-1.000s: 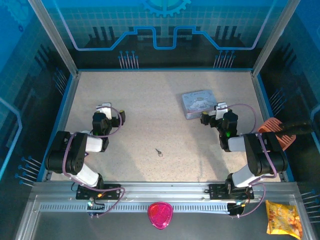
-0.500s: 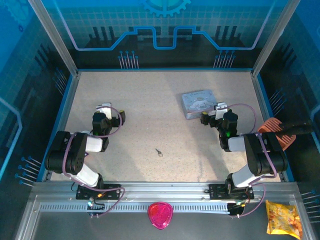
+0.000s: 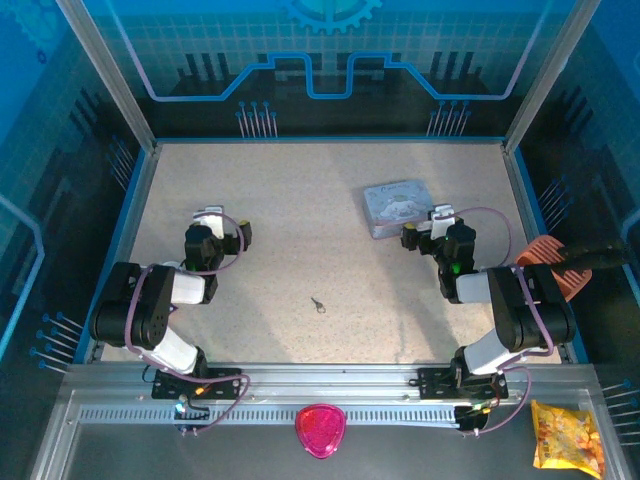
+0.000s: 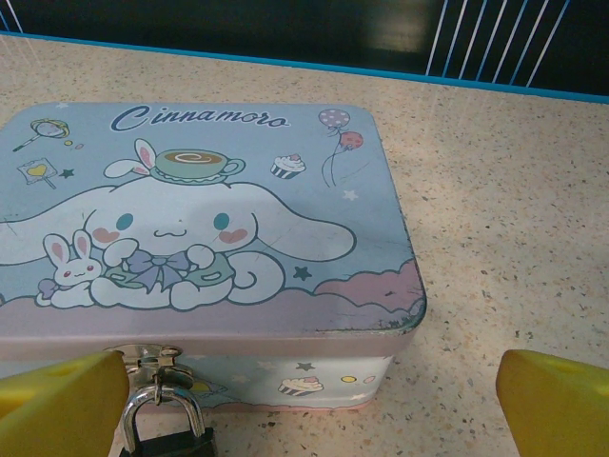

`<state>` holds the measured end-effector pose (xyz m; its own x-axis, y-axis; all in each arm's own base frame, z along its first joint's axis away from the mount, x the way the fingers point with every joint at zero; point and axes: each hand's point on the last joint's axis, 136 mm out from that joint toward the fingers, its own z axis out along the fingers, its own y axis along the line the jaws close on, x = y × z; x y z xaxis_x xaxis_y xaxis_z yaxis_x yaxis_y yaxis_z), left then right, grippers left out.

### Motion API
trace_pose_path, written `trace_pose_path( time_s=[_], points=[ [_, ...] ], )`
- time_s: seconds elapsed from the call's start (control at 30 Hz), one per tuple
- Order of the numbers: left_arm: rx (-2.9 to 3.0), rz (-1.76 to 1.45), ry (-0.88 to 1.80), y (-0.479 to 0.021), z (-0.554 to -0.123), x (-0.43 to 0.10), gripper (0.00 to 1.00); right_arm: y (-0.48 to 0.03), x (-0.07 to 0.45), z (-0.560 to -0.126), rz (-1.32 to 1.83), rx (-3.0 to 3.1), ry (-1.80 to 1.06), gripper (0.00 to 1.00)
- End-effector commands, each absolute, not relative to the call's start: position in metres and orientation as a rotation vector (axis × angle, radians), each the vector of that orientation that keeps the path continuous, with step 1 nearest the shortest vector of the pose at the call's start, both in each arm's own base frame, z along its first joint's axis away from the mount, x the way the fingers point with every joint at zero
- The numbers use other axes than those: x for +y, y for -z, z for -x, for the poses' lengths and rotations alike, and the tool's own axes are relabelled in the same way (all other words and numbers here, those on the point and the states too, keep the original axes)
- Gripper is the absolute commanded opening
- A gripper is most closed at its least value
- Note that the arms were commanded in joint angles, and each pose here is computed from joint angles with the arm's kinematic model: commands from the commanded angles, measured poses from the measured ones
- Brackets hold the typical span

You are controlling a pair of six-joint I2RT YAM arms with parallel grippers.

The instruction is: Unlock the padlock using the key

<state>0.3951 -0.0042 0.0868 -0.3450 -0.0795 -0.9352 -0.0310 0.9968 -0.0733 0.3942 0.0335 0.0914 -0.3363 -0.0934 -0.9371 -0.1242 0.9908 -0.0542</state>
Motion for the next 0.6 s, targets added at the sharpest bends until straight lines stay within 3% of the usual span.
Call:
trace_pose_path(
  time_s=[0.0,0.27,0.43,0.57],
  points=[
    [1.895,0.003,0.087,-0.100,-0.397,-0.016,0.99,-0.105,0.036,-0.399,0.184,1.892,-0.042,1.00],
    [1.893,-0.028,0.112,-0.141,-0.380,-0.027,0.99,-0.161,0.046,-0.389,0.217,1.885,-0.093,1.00],
    [1.858,0.087,0.244,-0.207,-0.372,-0.032,0.99,-0.221,0.065,-0.372,0.211,1.877,-0.228,1.00],
    [1.826,0.265,0.389,-0.269,-0.361,-0.032,0.99,-0.268,0.055,-0.353,-0.006,1.913,-0.320,1.00]
  ],
)
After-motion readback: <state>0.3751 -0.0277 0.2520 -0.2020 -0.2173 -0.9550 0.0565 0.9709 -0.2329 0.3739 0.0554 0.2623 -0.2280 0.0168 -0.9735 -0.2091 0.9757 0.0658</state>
